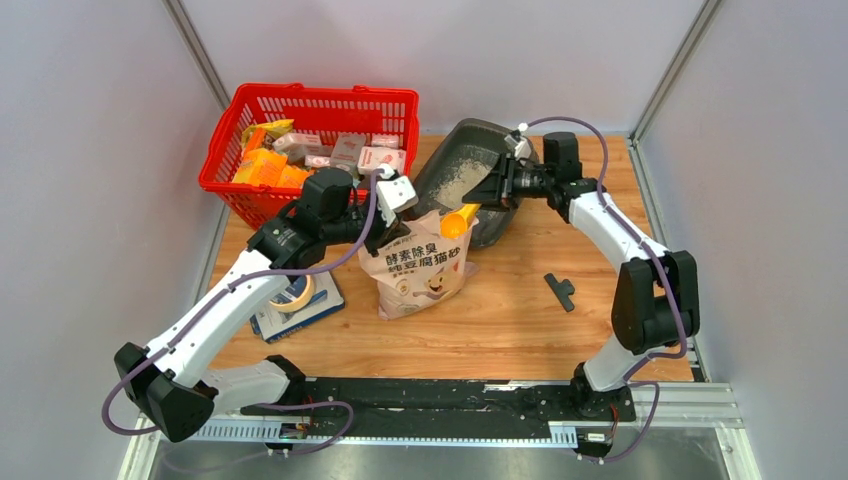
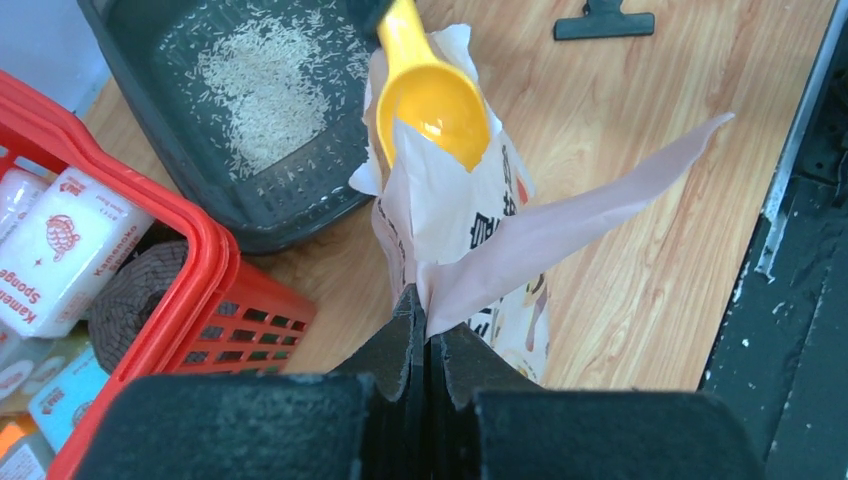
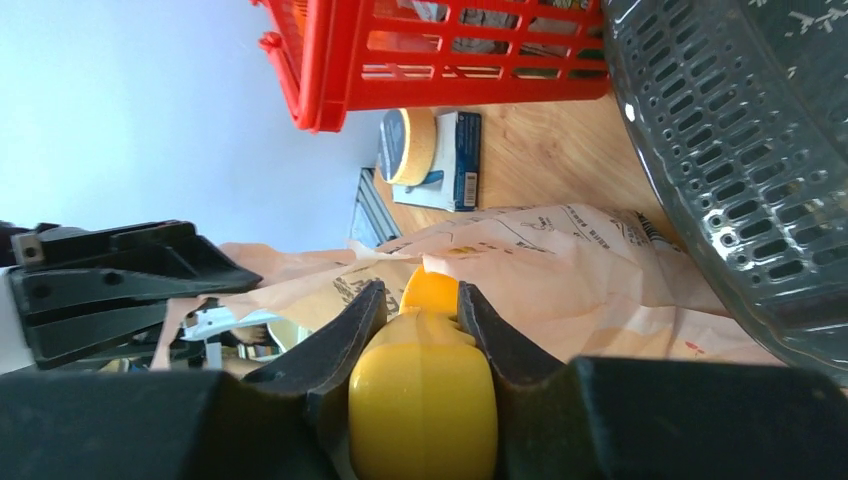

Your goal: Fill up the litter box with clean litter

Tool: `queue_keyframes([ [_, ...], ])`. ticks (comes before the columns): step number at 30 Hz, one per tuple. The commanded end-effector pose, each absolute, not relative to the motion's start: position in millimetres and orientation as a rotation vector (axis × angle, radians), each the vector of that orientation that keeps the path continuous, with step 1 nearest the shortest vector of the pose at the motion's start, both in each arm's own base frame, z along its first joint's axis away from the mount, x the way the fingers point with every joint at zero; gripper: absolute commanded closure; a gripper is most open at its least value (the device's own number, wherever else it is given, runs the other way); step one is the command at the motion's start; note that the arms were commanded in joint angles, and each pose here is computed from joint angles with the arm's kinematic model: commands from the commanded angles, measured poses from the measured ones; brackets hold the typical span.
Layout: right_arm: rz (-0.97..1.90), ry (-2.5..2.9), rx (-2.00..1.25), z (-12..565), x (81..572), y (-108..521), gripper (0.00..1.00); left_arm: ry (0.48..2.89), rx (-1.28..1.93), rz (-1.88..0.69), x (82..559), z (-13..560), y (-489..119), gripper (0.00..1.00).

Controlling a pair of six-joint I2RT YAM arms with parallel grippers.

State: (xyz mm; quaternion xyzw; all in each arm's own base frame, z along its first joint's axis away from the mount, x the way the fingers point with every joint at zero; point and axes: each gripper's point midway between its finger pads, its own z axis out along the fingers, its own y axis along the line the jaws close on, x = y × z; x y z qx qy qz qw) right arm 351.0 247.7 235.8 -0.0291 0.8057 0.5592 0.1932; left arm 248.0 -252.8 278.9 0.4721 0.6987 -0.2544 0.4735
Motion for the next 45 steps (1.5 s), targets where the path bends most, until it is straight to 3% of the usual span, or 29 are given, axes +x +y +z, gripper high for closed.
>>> queue_keyframes([
  [1,1.683,2.130,-0.163,277,348,226,1.00,1.478,1.245,-0.532,249,326,-252,1.00],
  [14,1.764,2.107,0.011,294,366,169,1.00,1.470,1.290,-0.496,253,323,-252,1.00],
  [21,1.668,2.145,0.108,295,369,167,1.00,1.465,1.266,-0.517,257,330,-257,1.00],
  [35,1.741,2.151,0.158,290,367,163,1.00,1.489,1.255,-0.533,258,327,-259,1.00],
  [45,1.772,2.046,0.108,318,398,141,1.00,1.480,1.327,-0.479,269,314,-262,1.00],
])
